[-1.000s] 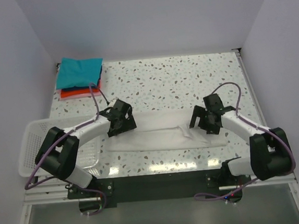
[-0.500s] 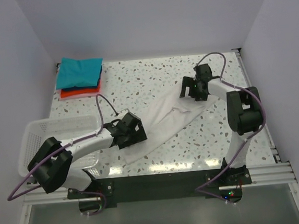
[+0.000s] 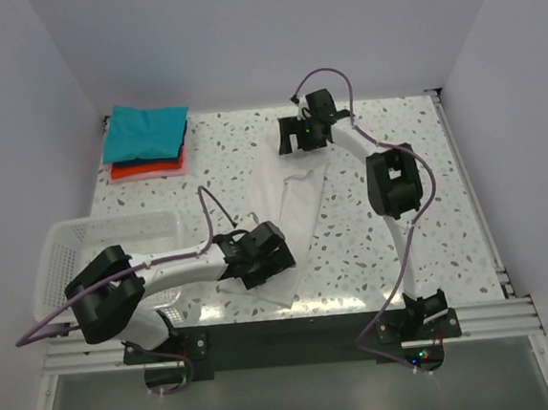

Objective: Fold and stack the t-shirts
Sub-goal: Fold the tshirt

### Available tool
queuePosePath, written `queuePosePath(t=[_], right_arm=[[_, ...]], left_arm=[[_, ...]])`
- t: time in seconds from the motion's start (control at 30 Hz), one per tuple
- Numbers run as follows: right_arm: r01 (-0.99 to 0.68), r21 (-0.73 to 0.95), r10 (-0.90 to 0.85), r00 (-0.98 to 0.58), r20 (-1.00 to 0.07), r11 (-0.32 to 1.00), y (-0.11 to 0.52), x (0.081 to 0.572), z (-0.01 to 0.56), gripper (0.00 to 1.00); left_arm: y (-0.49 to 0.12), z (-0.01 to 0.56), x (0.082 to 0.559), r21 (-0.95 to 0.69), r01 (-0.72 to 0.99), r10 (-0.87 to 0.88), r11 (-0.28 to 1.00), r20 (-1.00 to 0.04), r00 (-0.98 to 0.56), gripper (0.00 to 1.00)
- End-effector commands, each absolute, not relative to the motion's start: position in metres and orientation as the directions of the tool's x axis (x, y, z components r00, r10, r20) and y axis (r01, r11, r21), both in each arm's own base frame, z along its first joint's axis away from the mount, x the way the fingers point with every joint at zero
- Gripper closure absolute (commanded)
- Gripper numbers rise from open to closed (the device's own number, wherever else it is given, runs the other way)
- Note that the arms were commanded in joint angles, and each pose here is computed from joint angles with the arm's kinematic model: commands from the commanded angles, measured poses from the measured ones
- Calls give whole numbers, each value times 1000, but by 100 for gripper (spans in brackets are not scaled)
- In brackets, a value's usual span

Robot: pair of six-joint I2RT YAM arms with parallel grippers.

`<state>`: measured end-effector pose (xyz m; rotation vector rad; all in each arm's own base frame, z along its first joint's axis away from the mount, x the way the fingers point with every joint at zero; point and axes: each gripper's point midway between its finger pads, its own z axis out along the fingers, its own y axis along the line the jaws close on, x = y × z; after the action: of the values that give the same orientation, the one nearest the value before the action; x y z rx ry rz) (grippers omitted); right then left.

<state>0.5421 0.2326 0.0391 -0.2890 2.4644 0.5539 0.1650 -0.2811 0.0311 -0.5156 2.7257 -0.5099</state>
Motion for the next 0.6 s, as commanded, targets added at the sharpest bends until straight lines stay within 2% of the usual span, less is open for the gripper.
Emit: queuePosePath(t=[0.0,0.17,0.3,0.47,0.57], right_arm=[[-348,390,-136,-867,-479,853,271,520,0,1],[-370,464,-87,-847,-525,805,311,540,9,1],[-378,483,-49,-824,-564,790,319,554,15,1],[-421,496,-52,-799,-599,759,327,557,43,1],[-460,464,-69,-762,-643,757,325,557,81,1]], left_arm=[[-300,27,171,-417,-313,-435,853,-238,-868,0],[-335,28,166,-443,-241,-368,864,-228,-902,0],[-339,32,164,-424,-226,-353,877,-251,-901,0],[-346,53,172,-448,-196,-356,872,-307,-883,0],[-355,82,181,-468,-105,-307,877,-380,-872,0]])
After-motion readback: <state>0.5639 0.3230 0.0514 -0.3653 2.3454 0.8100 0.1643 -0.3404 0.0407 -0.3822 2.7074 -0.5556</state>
